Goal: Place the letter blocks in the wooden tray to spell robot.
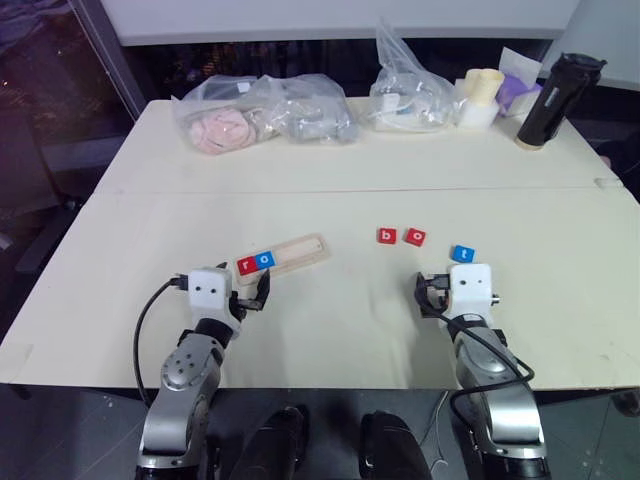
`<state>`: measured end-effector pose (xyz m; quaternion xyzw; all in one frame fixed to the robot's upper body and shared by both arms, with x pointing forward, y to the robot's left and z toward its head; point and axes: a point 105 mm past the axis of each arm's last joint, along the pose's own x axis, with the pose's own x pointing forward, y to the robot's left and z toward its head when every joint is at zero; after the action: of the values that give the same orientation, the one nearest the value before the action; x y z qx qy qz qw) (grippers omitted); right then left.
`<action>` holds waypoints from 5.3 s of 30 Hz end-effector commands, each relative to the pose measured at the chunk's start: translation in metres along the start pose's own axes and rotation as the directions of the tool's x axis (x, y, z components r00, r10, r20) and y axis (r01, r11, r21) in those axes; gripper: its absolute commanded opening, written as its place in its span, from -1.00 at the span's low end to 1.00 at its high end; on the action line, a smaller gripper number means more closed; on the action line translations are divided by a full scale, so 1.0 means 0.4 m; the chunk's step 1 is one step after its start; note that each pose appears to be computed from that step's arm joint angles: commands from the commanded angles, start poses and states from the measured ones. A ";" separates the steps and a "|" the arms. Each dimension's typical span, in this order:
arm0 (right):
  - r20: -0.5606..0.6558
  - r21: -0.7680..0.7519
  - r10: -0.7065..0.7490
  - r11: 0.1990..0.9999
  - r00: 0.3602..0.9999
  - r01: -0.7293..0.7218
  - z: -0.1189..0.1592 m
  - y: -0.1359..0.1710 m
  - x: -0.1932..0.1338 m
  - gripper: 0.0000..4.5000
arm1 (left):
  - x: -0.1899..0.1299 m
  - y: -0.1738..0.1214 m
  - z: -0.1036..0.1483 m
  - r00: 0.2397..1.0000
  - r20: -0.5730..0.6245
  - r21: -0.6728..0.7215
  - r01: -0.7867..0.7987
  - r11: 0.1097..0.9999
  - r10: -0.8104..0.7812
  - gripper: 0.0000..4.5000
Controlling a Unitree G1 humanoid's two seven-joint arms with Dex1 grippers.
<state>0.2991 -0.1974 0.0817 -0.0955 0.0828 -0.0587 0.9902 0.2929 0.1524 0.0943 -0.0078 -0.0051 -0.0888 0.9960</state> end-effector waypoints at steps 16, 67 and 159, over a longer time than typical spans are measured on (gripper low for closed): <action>0.148 -0.161 0.227 0.966 0.963 -0.203 0.085 0.059 0.000 0.97 | 0.015 0.110 0.112 0.852 -0.117 0.128 0.522 0.843 -0.510 1.00; -0.118 -0.407 0.853 0.425 0.508 -0.809 0.205 0.116 -0.161 0.97 | 0.140 0.109 -0.024 0.501 -0.503 0.215 0.862 0.459 -0.705 1.00; -0.006 -0.459 0.755 0.580 0.655 -0.673 0.274 0.076 -0.060 1.00 | 0.023 0.040 0.180 0.451 -0.313 0.201 0.891 0.406 -0.836 0.99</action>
<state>0.2882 -0.1437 0.1743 -0.2657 0.0548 0.4040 0.8736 0.3026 0.1728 0.1285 0.1966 0.1248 -0.6003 0.7651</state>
